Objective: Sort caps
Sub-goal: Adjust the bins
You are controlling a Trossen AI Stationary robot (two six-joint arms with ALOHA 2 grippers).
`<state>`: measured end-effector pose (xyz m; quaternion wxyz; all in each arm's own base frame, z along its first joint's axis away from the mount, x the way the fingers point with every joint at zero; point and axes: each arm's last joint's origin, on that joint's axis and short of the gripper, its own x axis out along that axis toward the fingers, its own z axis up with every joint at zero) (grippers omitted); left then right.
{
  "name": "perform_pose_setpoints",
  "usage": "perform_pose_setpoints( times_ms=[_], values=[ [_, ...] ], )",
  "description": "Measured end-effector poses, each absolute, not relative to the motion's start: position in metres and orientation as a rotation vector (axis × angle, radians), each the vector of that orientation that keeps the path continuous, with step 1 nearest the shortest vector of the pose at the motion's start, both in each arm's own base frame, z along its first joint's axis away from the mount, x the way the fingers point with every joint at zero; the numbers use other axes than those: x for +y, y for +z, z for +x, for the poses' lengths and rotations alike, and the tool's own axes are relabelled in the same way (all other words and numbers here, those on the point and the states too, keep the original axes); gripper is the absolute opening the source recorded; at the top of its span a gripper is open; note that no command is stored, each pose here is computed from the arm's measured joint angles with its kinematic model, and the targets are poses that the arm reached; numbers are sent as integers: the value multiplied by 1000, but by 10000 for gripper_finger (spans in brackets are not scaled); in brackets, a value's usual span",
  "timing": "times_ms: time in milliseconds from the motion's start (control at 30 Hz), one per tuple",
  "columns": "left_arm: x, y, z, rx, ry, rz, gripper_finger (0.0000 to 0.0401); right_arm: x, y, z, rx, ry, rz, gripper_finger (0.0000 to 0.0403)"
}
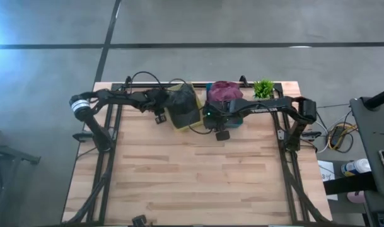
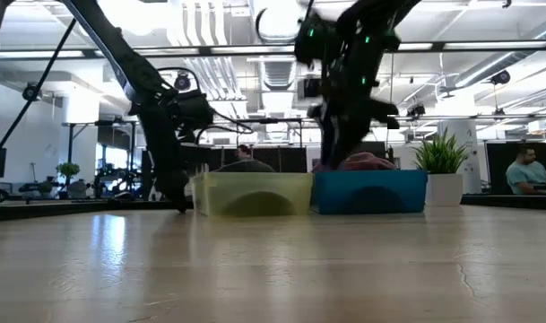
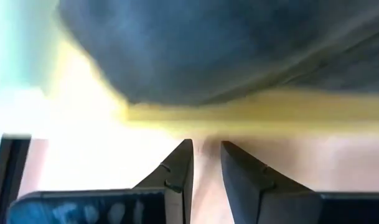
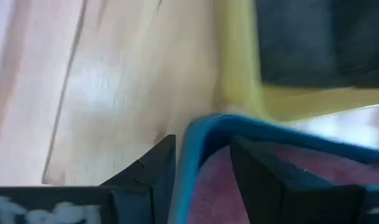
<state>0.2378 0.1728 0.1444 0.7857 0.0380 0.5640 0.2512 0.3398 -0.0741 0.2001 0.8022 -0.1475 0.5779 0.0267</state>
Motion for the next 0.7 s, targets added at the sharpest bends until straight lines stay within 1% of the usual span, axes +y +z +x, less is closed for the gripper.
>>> perform_pose_setpoints(
  times_ms=[167,267,433,600,700],
  values=[
    [189,145,222,1240,599,33,76,-72,239,334,1109,13,-320,155],
    [196,145,216,1236,627,3,76,-71,259,323,1072,-65,-234,155],
    [199,145,214,1227,638,-12,76,-75,267,281,1181,-321,65,148],
    [199,145,214,1221,639,-11,75,-65,267,232,1266,-578,277,123],
    [199,145,214,1218,640,-13,76,-62,256,204,1280,-794,381,103]
  ],
)
